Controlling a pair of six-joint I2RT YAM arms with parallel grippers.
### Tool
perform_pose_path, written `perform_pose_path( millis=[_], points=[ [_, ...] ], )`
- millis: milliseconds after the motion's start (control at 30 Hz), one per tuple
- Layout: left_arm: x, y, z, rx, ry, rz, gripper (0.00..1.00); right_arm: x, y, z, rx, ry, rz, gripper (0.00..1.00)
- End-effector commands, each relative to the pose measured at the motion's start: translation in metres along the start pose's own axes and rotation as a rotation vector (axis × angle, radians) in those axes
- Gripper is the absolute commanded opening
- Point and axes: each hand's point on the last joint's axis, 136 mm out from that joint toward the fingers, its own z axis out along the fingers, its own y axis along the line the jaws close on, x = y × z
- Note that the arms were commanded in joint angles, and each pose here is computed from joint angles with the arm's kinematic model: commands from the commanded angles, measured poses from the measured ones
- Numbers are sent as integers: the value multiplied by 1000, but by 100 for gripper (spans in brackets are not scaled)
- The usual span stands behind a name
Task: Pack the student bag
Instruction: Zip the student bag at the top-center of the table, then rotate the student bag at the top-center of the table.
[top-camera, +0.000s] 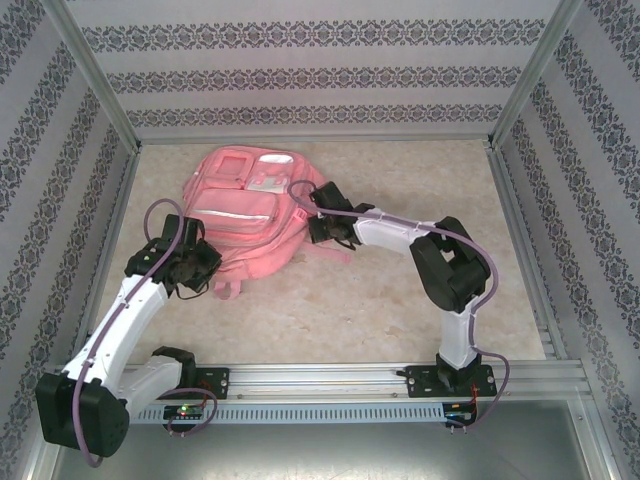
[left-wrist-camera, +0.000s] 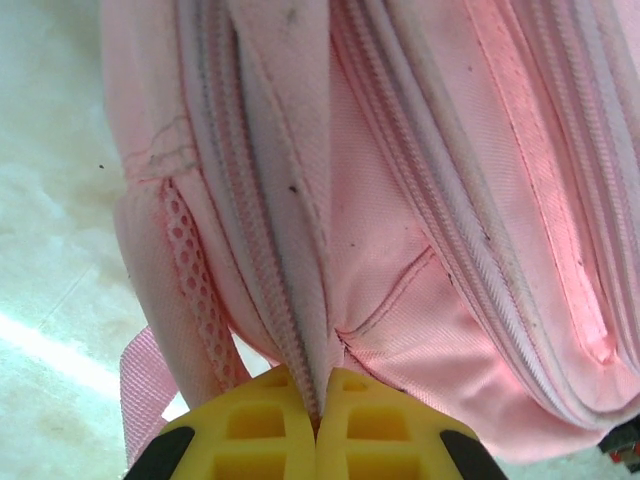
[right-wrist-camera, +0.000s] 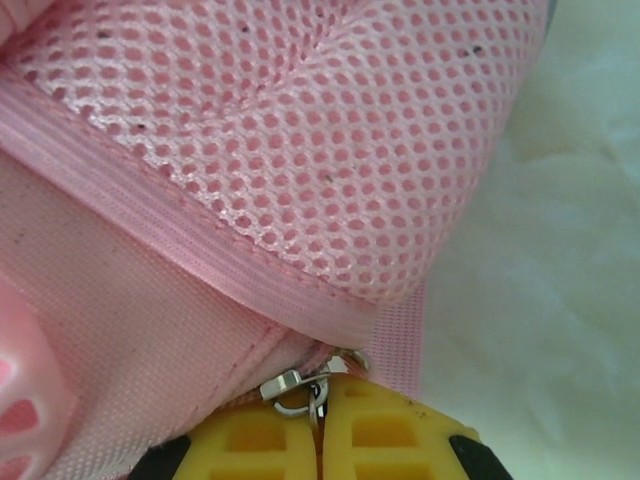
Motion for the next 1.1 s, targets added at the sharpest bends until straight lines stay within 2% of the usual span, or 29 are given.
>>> perform_pose_path(
  millis=[0,100,200,300,533,700,900,967,1033,1067],
  points=[
    [-11,45,-15,-170,-64,38,0,-28,-95,2,255,-58,145,0],
    [-8,38,-13,-139,-41,47,0,-34,-97,1,218,-66,171,0],
    [-1,24,-4,-59,3,28,0,-36,-82,-1,141,-56,165,2],
    [5,13,4,10,31,-26,0,-38,-73,-14,119,-73,166,45],
    [17,2,9,28,24,-74,0,-39,-87,-69,154,-154,201,54],
    [42,-36,21,106,44,-66,0,-37,-105,-111,181,-216,221,60],
    [85,-101,34,135,106,77,0,-33,-116,-148,177,-287,239,70],
    [102,-118,40,128,137,144,0,-34,-120,-158,175,-313,246,78],
    [117,-132,45,128,164,203,15,-32,-127,-168,186,-336,269,91],
    [122,-139,45,132,174,229,30,-32,-130,-173,183,-350,284,98]
  ],
)
